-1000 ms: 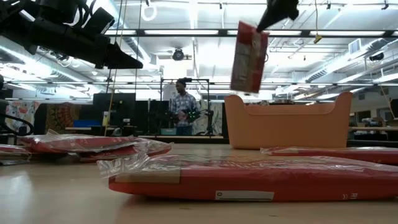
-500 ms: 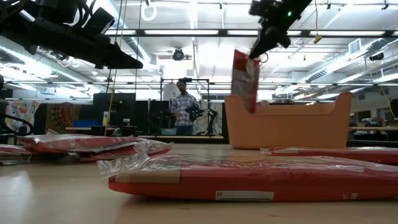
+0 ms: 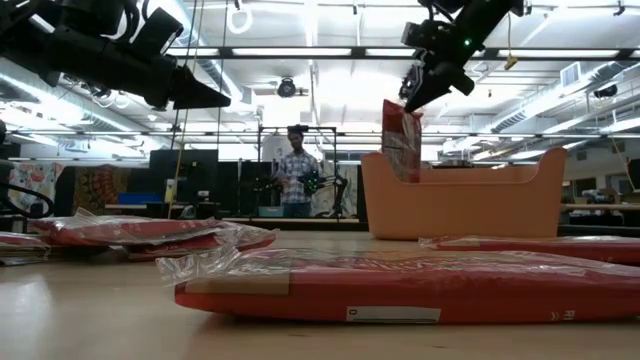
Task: Sort popcorn bags into baskets
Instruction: Put the popcorn bag into the orange bin
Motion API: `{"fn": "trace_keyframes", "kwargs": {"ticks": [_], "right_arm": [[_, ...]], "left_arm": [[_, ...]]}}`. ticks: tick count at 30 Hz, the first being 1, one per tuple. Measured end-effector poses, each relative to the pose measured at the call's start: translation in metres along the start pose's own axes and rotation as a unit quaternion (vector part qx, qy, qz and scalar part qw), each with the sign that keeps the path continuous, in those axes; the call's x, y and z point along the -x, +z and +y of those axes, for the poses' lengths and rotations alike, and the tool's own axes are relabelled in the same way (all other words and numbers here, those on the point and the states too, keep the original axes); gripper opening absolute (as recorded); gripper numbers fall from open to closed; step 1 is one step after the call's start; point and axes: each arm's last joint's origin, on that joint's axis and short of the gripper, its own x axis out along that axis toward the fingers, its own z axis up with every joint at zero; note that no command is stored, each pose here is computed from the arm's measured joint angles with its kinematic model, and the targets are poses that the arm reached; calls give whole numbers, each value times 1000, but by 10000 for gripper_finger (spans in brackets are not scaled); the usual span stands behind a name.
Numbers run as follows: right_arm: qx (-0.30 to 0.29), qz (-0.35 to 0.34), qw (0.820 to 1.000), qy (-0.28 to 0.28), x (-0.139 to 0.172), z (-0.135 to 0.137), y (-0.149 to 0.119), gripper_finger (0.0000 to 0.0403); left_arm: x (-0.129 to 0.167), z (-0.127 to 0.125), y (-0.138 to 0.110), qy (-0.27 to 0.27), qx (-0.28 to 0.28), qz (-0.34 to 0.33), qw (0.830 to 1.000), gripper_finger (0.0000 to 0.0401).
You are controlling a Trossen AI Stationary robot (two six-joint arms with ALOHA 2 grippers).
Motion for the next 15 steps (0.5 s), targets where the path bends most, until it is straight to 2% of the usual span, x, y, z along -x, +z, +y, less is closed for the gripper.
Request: {"fn": "trace_keyframes", "kwargs": {"ticks": [8,15], "right_arm": [[-16,-21,999,41,-5,-12,-10,8],[-4,-26,999,29,-7,-19,-13,8]], "left_arm": [[0,0,0,0,0,0,1000,64],[0,0,0,1,-7,-2,1000,64]]}}
